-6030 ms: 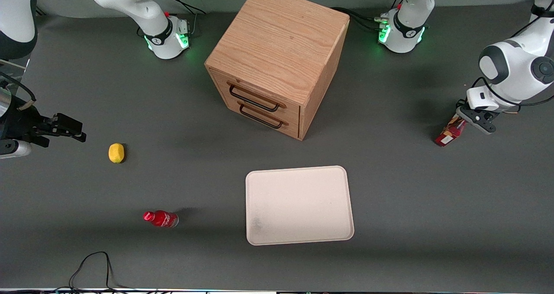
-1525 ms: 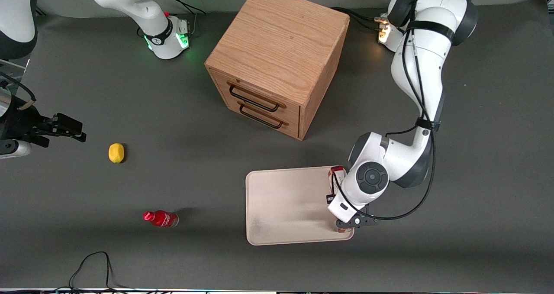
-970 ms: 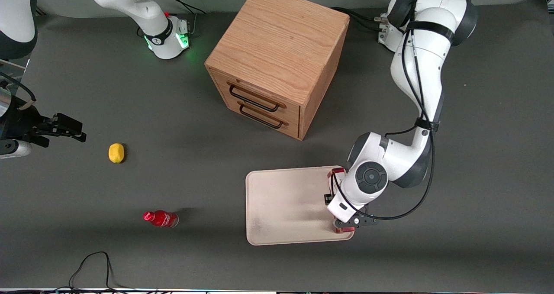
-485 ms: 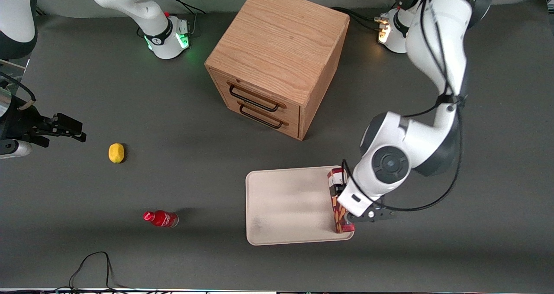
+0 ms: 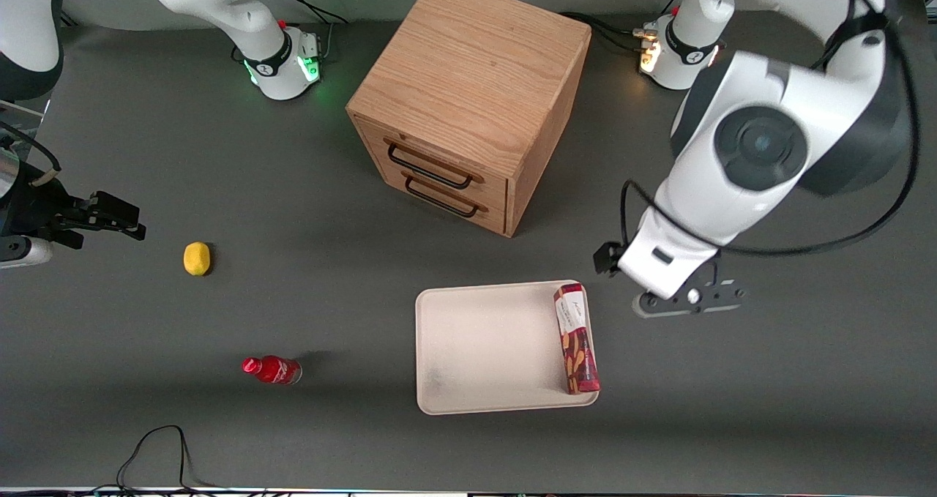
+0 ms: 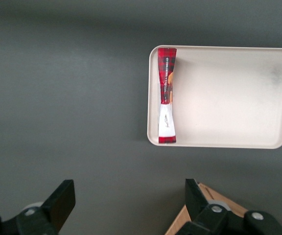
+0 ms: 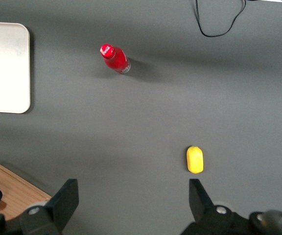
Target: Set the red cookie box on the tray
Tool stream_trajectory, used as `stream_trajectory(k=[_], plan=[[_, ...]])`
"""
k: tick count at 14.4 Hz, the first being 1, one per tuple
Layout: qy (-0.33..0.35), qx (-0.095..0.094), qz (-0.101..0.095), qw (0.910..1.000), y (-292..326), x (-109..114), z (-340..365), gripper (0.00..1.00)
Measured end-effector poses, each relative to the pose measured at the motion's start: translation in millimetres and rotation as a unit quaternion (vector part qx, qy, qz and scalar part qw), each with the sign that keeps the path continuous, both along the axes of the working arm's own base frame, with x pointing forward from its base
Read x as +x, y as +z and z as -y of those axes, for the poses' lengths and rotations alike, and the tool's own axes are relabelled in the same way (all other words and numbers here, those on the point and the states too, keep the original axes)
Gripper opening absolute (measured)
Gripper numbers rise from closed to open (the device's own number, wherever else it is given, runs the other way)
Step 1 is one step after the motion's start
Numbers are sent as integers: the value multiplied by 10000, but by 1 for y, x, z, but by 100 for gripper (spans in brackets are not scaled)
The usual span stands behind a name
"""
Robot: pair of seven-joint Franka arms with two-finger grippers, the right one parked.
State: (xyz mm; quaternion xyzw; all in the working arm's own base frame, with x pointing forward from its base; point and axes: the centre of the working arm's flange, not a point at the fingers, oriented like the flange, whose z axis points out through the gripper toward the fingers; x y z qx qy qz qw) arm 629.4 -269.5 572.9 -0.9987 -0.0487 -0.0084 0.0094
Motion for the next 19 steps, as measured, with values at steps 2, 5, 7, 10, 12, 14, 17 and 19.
stream_trajectory(k=[2, 5, 7, 10, 12, 14, 17, 19], plan=[[57, 21, 26, 10000, 26, -13, -13, 100], [-23, 85, 7, 10000, 45, -21, -67, 100], [-149, 126, -9, 9998, 55, -27, -119, 100], [-370, 165, 97, 9991, 73, -44, -183, 100], [-463, 188, 225, 9985, 72, -53, -203, 100], [-594, 216, 219, 9978, 62, -59, -214, 100], [-774, 247, 156, 9966, 54, -60, -239, 100], [-756, 243, 150, 9967, 53, -59, -253, 100]])
